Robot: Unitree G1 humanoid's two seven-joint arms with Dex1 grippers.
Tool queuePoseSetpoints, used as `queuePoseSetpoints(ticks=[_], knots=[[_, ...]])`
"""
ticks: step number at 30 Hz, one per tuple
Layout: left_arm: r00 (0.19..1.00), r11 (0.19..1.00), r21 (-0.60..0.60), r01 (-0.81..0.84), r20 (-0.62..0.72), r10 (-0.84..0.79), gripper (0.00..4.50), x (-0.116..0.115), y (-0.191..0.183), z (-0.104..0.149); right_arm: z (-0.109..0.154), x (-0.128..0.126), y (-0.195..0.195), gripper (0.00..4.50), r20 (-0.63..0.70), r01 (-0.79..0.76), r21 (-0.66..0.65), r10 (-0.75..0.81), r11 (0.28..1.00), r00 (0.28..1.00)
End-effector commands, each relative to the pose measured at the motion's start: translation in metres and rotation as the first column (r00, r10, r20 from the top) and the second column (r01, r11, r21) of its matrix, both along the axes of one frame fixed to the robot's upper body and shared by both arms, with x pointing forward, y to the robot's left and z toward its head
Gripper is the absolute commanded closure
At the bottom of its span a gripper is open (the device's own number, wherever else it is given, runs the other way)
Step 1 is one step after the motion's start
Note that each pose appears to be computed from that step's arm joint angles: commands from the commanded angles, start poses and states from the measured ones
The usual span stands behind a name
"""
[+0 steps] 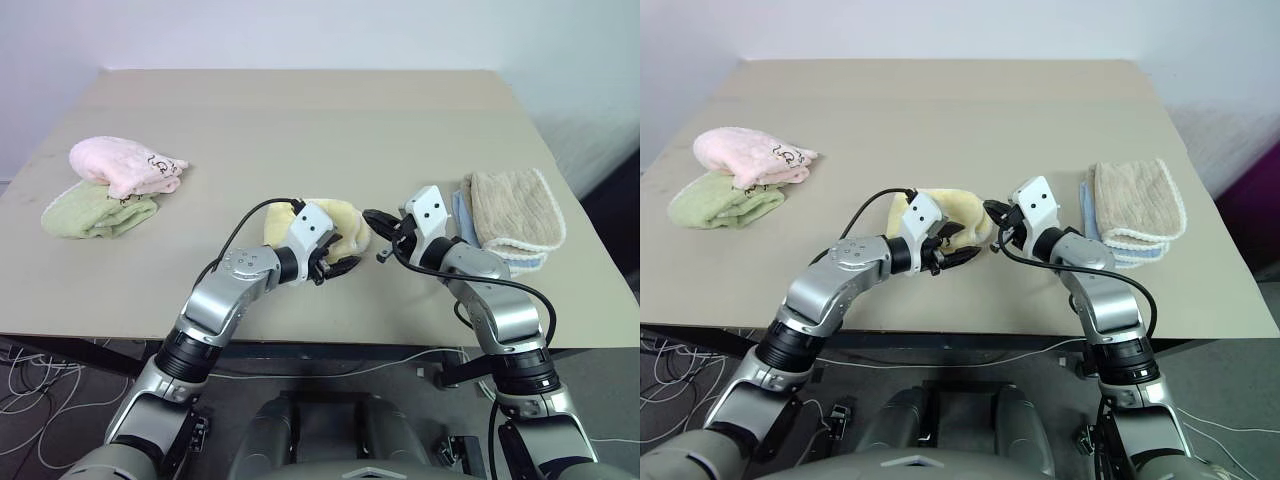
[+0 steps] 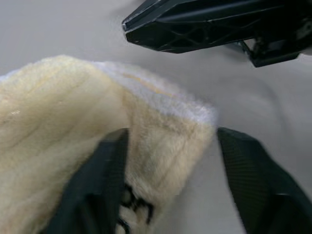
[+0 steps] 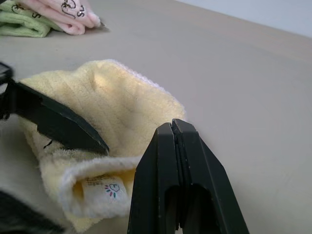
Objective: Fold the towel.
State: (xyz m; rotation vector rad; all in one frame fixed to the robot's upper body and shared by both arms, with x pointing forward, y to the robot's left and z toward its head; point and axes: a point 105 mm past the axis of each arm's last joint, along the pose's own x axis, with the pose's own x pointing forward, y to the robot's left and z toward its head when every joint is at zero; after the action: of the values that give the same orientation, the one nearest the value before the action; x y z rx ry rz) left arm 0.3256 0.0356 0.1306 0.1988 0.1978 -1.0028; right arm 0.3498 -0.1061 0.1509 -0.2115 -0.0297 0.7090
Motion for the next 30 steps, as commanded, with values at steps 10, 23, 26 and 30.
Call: queuePoseSetpoints(ticks=[10, 23, 26, 30], knots=[[0.966, 0.969, -0.171, -0.178, 0.158, 0.205, 1.43, 0.022, 0.067, 0.063, 0.026, 0.004, 0.017, 4.50, 0.043, -0.093, 0.046, 0.091, 0.995, 0.995], [0.979, 0.976, 0.100, -0.192, 0.092, 0.183, 4.17, 0.043, 0.063, -0.010, -0.036, 0.018, 0.066, 4.50, -0.186, -0.159, 0.046, 0.165, 0.986, 0.969], [0.979, 0.968, 0.150, -0.199, 0.083, 0.189, 4.17, 0.043, 0.069, -0.022, -0.053, 0.014, 0.066, 4.50, -0.226, -0.162, 0.032, 0.165, 0.986, 0.960], [0.977, 0.956, 0.204, -0.209, 0.073, 0.198, 4.17, 0.041, 0.078, -0.038, -0.067, 0.007, 0.067, 4.50, -0.257, -0.168, 0.030, 0.170, 0.985, 0.951]])
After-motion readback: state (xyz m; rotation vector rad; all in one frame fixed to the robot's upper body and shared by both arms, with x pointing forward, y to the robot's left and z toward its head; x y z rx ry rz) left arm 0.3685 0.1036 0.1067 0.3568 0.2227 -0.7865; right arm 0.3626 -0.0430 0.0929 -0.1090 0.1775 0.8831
